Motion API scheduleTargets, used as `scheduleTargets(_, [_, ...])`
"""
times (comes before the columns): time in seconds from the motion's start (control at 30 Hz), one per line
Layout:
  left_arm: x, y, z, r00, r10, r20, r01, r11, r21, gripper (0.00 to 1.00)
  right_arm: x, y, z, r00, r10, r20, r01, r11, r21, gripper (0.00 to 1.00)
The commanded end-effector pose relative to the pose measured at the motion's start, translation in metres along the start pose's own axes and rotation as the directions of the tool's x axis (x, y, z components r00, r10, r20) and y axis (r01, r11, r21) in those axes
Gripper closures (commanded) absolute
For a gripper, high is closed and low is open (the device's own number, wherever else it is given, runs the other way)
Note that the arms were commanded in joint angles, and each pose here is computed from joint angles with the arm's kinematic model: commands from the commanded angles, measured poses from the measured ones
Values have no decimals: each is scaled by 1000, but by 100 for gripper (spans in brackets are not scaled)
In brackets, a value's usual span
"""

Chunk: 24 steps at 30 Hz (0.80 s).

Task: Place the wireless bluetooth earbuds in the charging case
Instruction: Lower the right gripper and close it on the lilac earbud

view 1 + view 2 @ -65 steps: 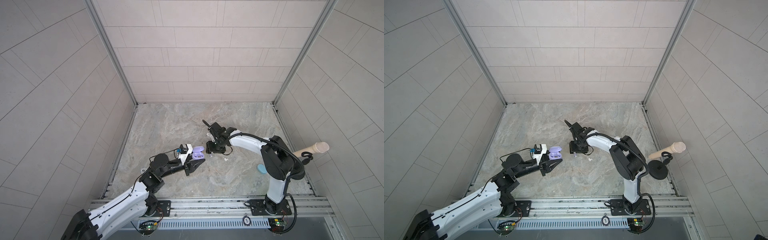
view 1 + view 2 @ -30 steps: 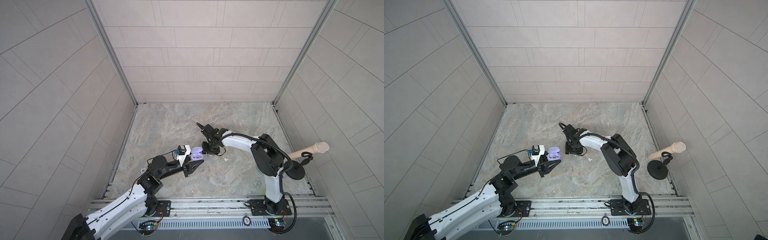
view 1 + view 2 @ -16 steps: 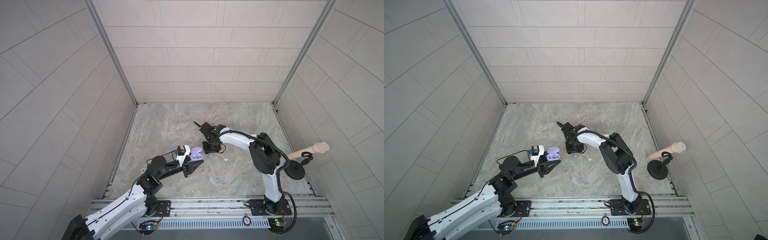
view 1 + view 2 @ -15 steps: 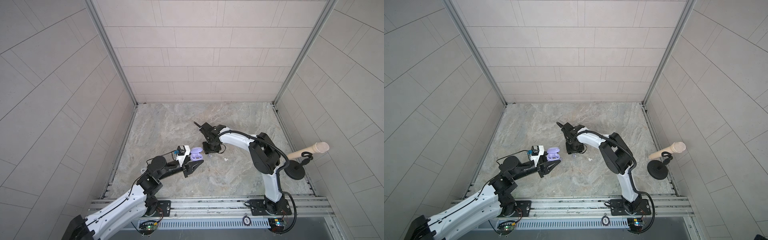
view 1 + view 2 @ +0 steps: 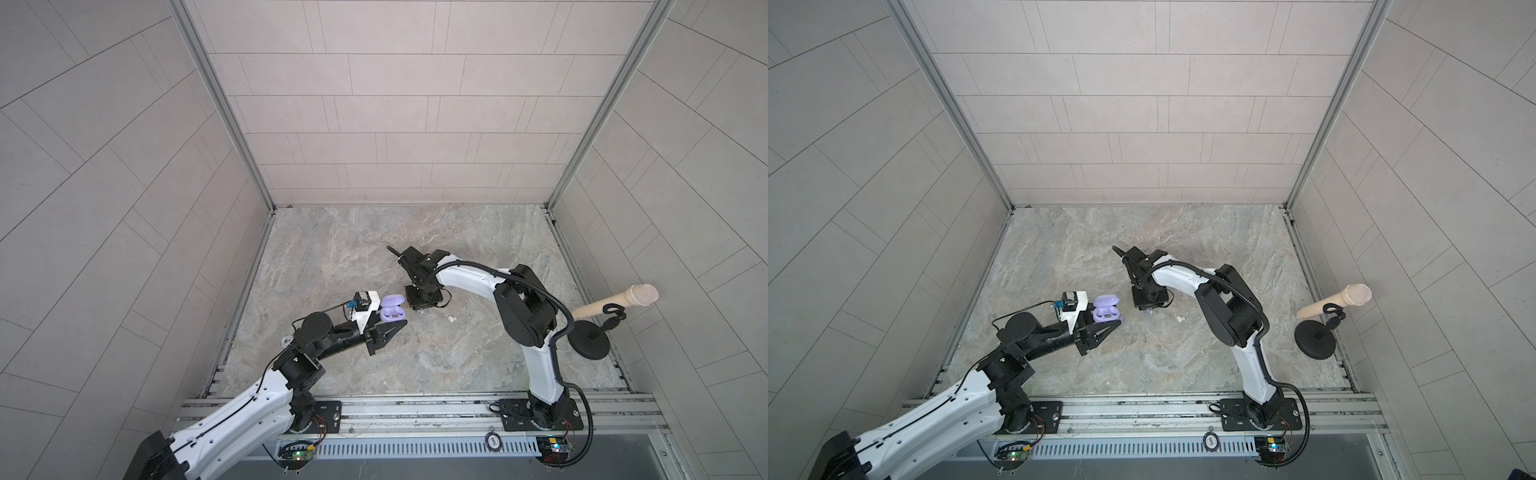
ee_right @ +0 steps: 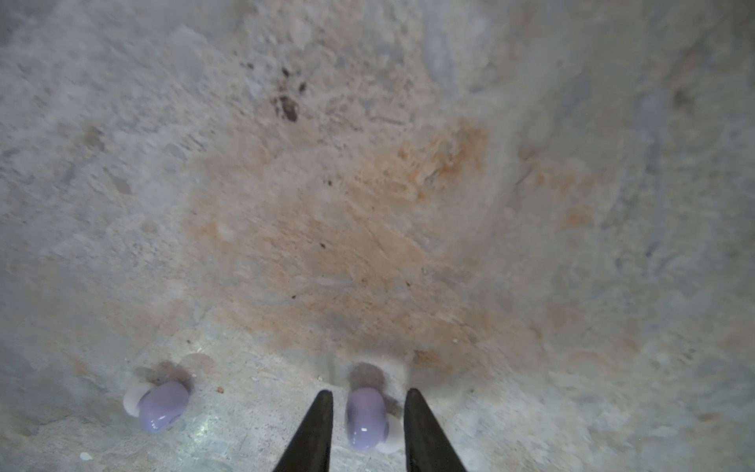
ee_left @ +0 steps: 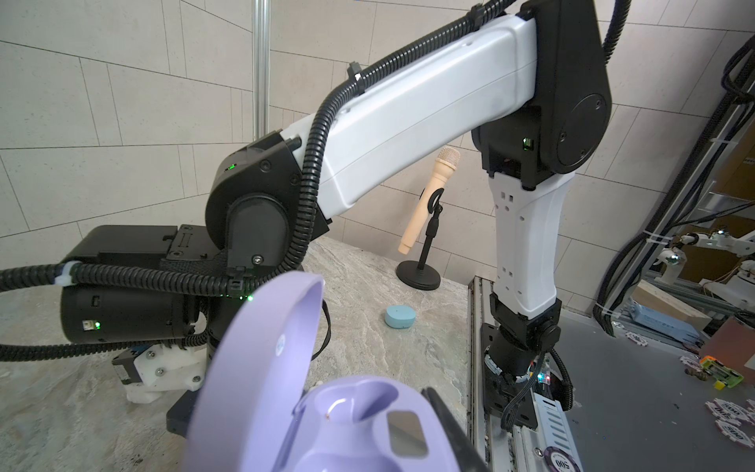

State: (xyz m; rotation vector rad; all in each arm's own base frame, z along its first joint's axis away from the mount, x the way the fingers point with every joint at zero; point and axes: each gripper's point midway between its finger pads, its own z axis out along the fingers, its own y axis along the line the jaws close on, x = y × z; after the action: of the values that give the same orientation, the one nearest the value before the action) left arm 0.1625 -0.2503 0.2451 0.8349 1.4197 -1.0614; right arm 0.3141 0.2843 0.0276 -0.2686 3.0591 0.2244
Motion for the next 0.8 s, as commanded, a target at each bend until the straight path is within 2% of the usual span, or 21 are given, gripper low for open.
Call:
scheduleTargets(0.0, [-3, -1, -2, 1000, 8, 18, -8, 1000, 0, 91, 3, -2, 2, 1000, -11, -17, 12, 1000, 29, 69])
scheduleTargets(0.53, [-2, 0, -2, 1000, 10, 16, -10, 1000, -4, 91, 20, -8, 20, 995, -38, -92, 46, 996, 82, 75])
scheduleTargets(0.77, [-1, -1, -2, 1000, 7, 15, -7, 1000, -3, 91, 18, -11, 20, 997, -31, -70, 37, 995, 91, 81])
